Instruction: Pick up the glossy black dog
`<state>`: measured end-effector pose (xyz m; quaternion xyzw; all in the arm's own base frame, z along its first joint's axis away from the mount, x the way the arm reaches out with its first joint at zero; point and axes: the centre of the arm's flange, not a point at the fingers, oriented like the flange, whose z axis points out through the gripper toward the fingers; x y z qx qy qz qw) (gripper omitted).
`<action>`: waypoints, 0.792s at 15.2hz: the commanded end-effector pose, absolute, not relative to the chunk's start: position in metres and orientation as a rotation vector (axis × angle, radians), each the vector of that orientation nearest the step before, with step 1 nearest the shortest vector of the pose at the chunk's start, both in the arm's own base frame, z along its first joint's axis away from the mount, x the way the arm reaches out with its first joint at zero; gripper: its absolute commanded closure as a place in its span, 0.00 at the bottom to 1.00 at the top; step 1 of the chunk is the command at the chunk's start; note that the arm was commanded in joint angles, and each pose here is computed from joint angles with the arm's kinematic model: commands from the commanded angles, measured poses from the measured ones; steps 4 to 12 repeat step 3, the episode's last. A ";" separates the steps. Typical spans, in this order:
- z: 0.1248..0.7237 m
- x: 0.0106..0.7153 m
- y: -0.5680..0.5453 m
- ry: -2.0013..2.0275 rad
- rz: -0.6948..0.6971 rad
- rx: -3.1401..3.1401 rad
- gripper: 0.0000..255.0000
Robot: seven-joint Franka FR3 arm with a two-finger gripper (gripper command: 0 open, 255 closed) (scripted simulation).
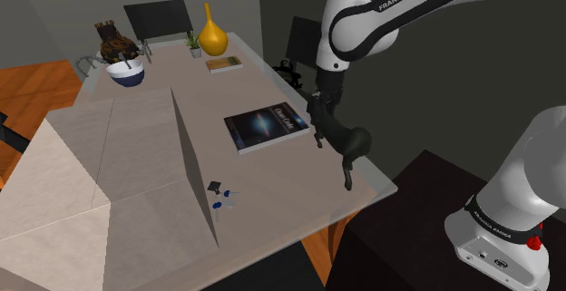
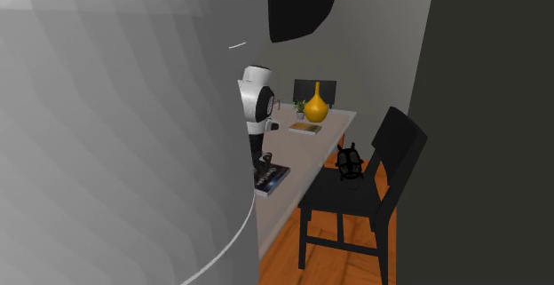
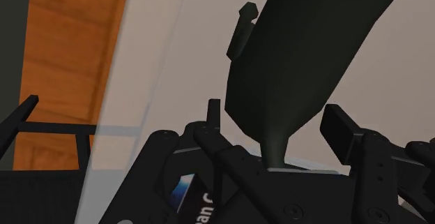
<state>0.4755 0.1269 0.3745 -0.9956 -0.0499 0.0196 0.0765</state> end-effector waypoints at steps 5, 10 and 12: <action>0.387 0.476 0.127 -0.150 0.059 -2.984 1.00; 0.387 0.476 0.127 -0.150 0.059 -2.984 1.00; 0.387 0.476 0.127 -0.150 0.059 -2.984 1.00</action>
